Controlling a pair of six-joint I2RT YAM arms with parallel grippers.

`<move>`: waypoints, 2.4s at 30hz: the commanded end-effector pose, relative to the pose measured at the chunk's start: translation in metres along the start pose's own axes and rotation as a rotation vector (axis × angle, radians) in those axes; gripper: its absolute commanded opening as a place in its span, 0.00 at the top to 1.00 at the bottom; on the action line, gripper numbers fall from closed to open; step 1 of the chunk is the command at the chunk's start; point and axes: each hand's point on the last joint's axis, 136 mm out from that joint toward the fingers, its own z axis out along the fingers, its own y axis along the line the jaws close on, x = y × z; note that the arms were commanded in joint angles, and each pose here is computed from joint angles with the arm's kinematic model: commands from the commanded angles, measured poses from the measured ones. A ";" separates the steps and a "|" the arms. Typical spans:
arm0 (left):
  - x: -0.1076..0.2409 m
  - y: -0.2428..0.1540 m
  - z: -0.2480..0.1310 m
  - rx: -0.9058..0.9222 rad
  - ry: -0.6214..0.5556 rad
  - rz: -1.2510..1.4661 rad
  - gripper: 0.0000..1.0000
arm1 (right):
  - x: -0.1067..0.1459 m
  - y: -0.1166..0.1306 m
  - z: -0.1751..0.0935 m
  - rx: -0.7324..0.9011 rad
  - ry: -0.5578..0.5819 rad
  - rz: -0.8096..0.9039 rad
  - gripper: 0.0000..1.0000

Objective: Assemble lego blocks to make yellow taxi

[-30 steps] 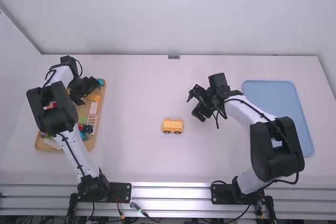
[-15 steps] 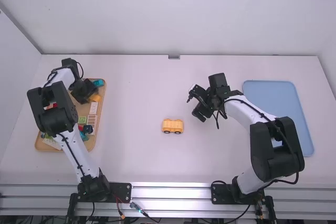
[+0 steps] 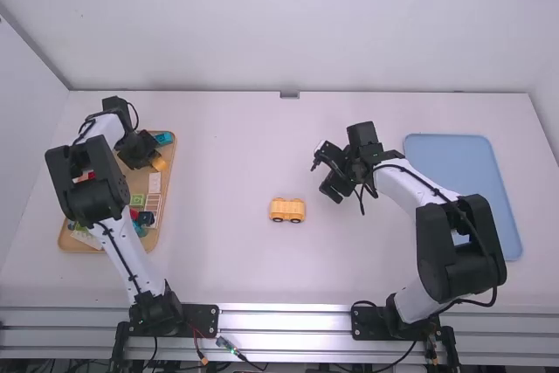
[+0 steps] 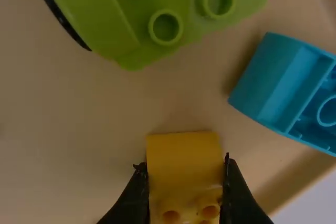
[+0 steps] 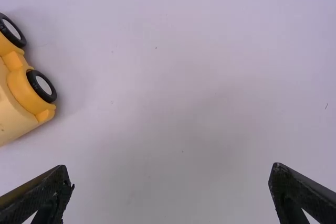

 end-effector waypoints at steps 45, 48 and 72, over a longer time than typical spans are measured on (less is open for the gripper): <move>0.299 -0.081 -0.032 0.406 0.021 2.346 0.98 | -0.011 -0.008 -0.005 0.023 -0.034 0.053 0.01; 0.300 -0.084 -0.031 0.425 0.010 2.341 0.98 | -0.011 -0.008 -0.005 0.023 -0.035 0.053 0.01; 0.312 -0.083 -0.020 0.503 0.066 2.295 0.67 | -0.011 -0.008 -0.005 0.022 -0.033 0.052 0.01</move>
